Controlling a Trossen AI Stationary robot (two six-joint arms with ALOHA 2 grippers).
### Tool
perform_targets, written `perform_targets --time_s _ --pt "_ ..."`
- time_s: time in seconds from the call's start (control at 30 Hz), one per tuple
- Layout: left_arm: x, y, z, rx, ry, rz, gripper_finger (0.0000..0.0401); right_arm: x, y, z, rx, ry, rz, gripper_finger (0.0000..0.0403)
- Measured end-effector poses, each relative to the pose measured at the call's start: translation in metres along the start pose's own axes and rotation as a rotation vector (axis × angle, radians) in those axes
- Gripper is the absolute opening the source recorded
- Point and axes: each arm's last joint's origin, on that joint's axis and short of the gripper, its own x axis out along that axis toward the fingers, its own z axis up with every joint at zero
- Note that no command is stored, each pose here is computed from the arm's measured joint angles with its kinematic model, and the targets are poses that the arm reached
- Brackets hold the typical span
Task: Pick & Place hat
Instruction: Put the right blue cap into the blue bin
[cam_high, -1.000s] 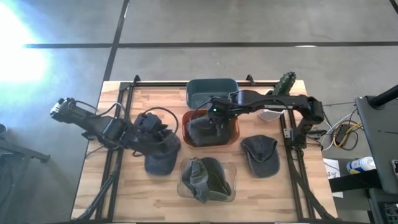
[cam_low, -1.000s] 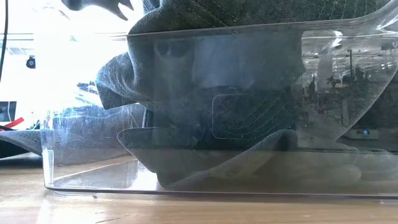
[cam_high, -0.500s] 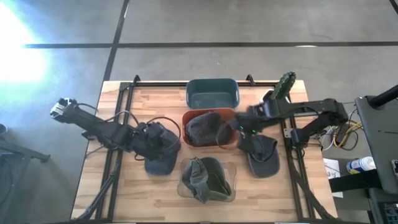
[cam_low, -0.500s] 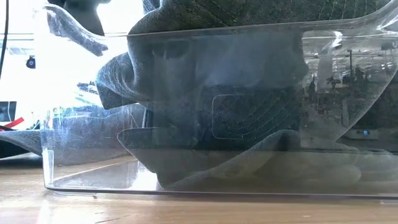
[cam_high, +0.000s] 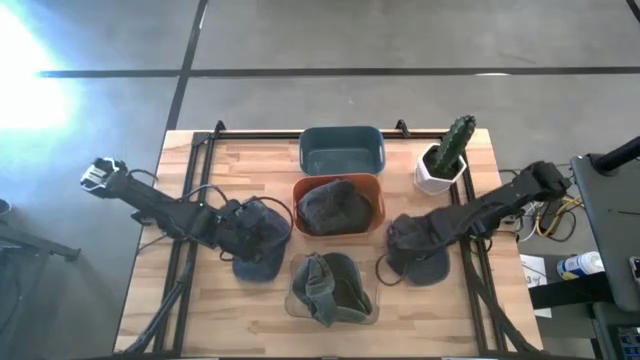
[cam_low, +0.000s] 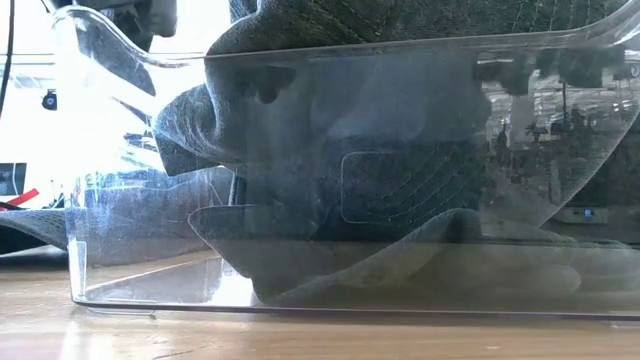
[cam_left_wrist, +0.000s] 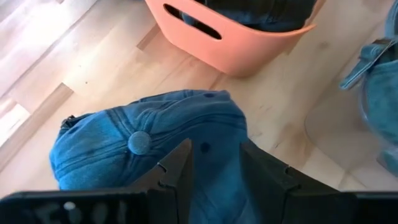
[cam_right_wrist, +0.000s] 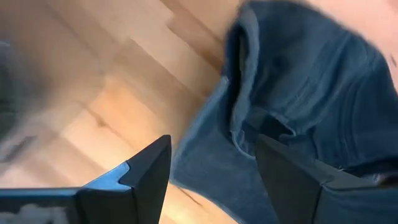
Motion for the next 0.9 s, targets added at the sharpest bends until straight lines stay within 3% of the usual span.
perform_targets --time_s 0.17,0.33,0.5,0.9 --pt "0.001 0.0 -0.001 0.04 0.0 0.002 0.0122 0.02 0.007 -0.004 0.048 0.018 -0.061 0.0226" --pt "0.001 0.0 -0.001 0.078 0.0 0.003 0.0122 0.034 0.022 0.0 0.067 0.012 -0.037 0.0226" --pt "0.001 0.0 -0.001 0.098 0.0 0.003 0.0122 0.047 0.03 0.002 0.101 0.031 -0.115 0.0226" --pt "0.001 0.0 -0.001 0.153 0.001 0.003 0.0122 0.074 0.03 0.0 0.107 0.059 -0.215 0.0225"
